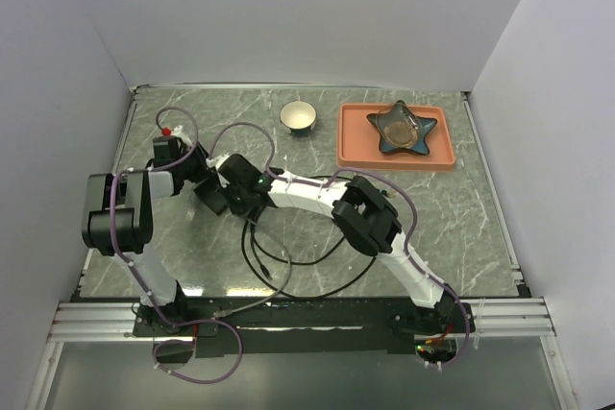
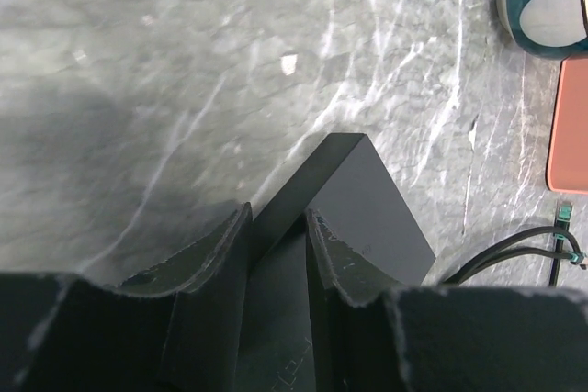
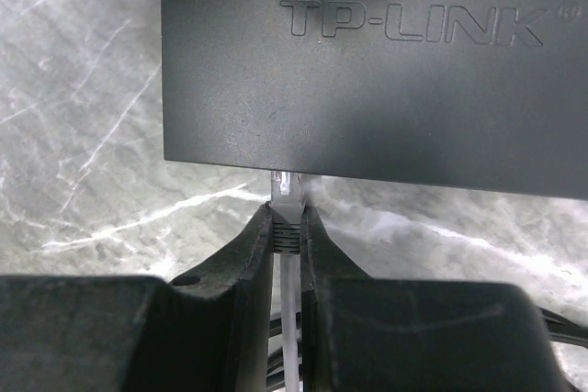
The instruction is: Insert the plug into the switch port
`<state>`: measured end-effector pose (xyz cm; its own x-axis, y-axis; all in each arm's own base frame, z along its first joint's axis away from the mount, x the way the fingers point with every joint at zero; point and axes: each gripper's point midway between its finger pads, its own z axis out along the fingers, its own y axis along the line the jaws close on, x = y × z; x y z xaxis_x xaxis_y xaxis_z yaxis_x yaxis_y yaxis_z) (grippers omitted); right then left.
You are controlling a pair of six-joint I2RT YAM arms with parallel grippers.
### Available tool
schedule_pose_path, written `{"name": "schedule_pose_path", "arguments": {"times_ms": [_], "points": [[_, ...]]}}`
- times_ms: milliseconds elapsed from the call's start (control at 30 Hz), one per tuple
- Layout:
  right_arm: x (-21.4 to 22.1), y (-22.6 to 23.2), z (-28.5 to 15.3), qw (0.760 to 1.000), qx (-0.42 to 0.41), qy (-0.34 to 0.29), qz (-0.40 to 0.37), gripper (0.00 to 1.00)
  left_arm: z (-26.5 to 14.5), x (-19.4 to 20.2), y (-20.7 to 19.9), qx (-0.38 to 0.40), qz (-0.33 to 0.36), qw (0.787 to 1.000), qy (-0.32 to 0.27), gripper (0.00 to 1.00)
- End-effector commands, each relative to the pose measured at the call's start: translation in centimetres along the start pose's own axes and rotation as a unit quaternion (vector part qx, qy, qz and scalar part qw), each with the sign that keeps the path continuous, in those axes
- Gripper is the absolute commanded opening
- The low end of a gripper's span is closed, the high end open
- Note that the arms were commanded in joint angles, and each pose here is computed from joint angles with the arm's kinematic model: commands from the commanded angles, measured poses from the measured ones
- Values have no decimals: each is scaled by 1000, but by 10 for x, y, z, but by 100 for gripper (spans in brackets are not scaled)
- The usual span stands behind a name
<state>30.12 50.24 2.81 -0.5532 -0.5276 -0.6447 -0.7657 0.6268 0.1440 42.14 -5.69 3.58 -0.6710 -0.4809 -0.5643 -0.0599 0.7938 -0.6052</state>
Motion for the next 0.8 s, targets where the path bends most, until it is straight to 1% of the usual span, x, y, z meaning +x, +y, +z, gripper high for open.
{"name": "schedule_pose_path", "arguments": {"times_ms": [0, 33, 100, 233, 300, 567, 767], "points": [[-80, -24, -29, 990, 21, -133, 27, 0, -7, 101, 2, -29, -58, 982, 176, 34], [-83, -26, -34, 990, 21, -138, 28, 0, -8, 104, 5, -36, -64, 981, 182, 35], [-74, -28, -33, 991, 23, -131, 32, 0, -8, 116, -1, -34, -62, 978, 196, 34], [-68, -33, -38, 991, 28, -129, 38, 0, -13, 128, -2, -36, -73, 975, 207, 33], [-63, -36, -37, 990, 28, -127, 45, 0, -19, 138, -3, -49, -77, 971, 221, 33], [-74, -38, -37, 988, 25, -147, 49, 0, -26, 154, -24, -53, -62, 968, 239, 32], [-87, -39, -36, 985, 32, -159, 55, 0, -31, 164, -27, -58, -64, 966, 246, 26]]}}
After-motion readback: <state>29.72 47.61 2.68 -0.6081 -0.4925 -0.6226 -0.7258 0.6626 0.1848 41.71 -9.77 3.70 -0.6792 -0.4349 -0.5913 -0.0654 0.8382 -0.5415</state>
